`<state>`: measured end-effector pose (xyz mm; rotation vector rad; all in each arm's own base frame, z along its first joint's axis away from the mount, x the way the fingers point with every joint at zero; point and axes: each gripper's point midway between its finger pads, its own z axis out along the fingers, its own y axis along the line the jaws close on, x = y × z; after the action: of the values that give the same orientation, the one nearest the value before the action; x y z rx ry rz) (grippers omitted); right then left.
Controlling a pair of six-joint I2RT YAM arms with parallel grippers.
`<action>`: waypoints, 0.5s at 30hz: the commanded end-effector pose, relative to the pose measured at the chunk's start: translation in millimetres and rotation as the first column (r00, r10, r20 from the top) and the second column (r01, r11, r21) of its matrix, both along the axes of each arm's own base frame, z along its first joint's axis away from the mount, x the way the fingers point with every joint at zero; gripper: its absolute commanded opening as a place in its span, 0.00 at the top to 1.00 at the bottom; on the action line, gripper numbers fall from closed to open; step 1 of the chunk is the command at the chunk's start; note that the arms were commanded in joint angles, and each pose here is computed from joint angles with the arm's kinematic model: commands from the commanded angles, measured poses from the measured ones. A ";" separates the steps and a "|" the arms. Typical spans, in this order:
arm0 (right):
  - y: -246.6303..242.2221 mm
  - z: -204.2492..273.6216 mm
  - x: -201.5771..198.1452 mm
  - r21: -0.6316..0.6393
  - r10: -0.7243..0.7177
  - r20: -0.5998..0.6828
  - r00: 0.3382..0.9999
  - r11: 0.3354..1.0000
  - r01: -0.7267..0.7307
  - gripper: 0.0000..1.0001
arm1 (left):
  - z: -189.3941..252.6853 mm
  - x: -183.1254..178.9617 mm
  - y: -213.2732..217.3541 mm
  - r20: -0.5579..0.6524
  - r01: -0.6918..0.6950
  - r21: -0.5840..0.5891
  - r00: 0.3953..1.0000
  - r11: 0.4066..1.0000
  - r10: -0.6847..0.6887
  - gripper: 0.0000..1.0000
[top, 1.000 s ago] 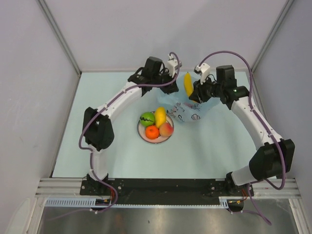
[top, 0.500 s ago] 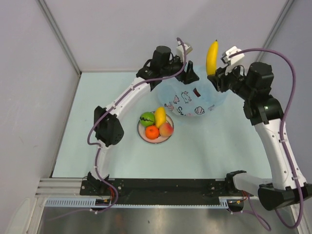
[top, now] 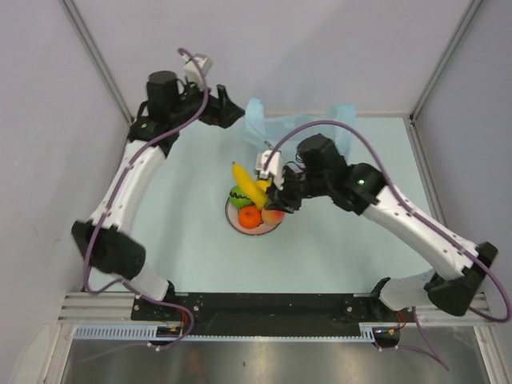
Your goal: Take the fake fruits out of the plastic bag
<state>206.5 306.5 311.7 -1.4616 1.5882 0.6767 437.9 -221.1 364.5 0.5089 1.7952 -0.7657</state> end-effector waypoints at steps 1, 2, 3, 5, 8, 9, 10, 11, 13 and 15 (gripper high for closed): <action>38.5 -34.9 1.8 -0.041 0.108 -0.036 0.993 0.993 -0.110 0.86 | 22.6 -60.8 22.6 0.071 -0.012 -0.013 0.997 1.000 0.013 0.05; 49.9 -44.1 -3.8 -0.048 0.136 -0.058 0.989 0.989 -0.139 0.86 | 17.6 -78.5 29.0 0.089 -0.019 -0.010 0.996 1.000 0.019 0.04; 58.7 -51.7 -7.6 -0.052 0.149 -0.084 0.985 0.987 -0.154 0.87 | 17.5 -88.8 32.9 0.104 -0.024 -0.009 0.994 1.000 0.025 0.02; 81.8 -76.9 -21.0 -0.078 0.179 -0.147 0.973 0.978 -0.192 0.87 | 9.5 -110.4 40.9 0.115 -0.031 -0.003 0.993 1.000 0.032 0.01; 98.6 -103.8 -30.9 -0.082 0.121 -0.270 0.955 0.986 -0.148 0.88 | 2.7 -128.8 55.5 0.106 -0.056 -0.019 0.993 0.998 0.057 0.01; 102.3 -109.1 -33.7 -0.082 0.107 -0.293 0.950 0.987 -0.137 0.89 | 1.6 -131.6 59.2 0.104 -0.064 -0.023 0.992 0.998 0.066 0.01; 106.5 -111.2 -33.4 -0.068 0.070 -0.334 0.940 0.993 -0.098 0.90 | 2.3 -133.8 64.5 0.108 -0.078 -0.027 0.991 0.997 0.081 0.02; 107.7 -121.5 -31.9 -0.083 0.042 -0.361 0.932 0.994 -0.077 0.90 | -1.8 -136.5 66.5 0.097 -0.081 -0.031 0.992 0.996 0.084 0.02; 112.6 -128.3 -26.1 -0.089 -0.021 -0.385 0.923 0.996 -0.015 0.90 | -0.1 -140.8 73.6 0.103 -0.100 -0.048 0.989 0.994 0.104 0.02; 116.9 -143.3 -19.7 -0.114 -0.072 -0.402 0.913 0.993 0.028 0.90 | 2.4 -145.6 74.7 0.105 -0.091 -0.070 0.990 0.993 0.098 0.02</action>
<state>168.1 404.2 165.5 -1.6078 1.9291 0.9051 300.5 -151.1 358.2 0.4360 1.7143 -0.6865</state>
